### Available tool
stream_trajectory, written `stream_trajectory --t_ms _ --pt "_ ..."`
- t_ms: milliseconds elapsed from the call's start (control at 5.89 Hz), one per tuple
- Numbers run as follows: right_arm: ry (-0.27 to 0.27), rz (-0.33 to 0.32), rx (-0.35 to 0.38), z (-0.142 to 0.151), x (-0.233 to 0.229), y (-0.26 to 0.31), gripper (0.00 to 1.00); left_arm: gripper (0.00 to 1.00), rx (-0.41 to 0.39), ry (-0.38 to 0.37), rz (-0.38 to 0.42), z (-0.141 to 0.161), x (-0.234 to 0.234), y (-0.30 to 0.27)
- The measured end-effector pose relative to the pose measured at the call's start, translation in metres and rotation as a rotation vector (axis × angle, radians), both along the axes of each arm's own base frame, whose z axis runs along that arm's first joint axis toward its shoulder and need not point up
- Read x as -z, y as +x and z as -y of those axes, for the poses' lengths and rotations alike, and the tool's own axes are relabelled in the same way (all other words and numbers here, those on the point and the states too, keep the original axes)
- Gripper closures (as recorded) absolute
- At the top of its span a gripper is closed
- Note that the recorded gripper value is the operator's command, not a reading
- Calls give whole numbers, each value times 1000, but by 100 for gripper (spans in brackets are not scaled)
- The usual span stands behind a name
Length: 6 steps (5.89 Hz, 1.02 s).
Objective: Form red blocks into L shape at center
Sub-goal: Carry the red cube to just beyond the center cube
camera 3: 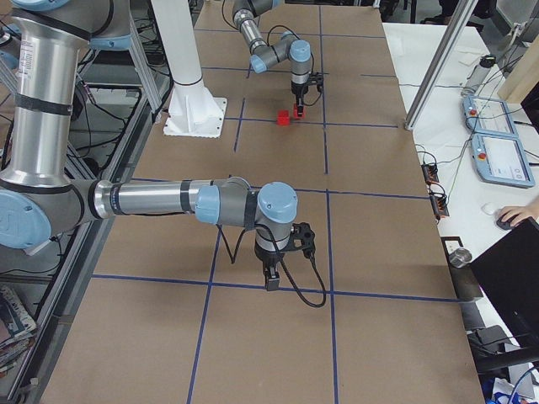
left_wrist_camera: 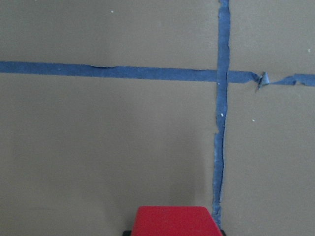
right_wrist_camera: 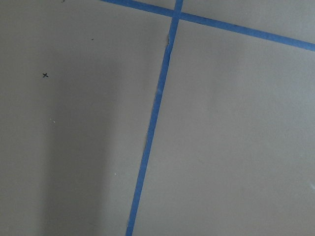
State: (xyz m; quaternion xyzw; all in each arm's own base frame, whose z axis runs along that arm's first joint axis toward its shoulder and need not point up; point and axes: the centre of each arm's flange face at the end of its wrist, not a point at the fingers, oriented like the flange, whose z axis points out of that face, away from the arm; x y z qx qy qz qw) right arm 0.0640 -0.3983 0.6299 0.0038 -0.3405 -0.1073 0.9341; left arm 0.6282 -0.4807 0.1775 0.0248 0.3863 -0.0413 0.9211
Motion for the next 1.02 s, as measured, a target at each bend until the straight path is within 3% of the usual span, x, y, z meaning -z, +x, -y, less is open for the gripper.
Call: stream_trajectory --t_ms 509,1018 --pt "-1 0 0 0 0 0 1 76 -4 -20 -8 -16 12 19" --pt "-4 0 0 -1 -2 0 1 76 -6 -32 12 -12 12 31"
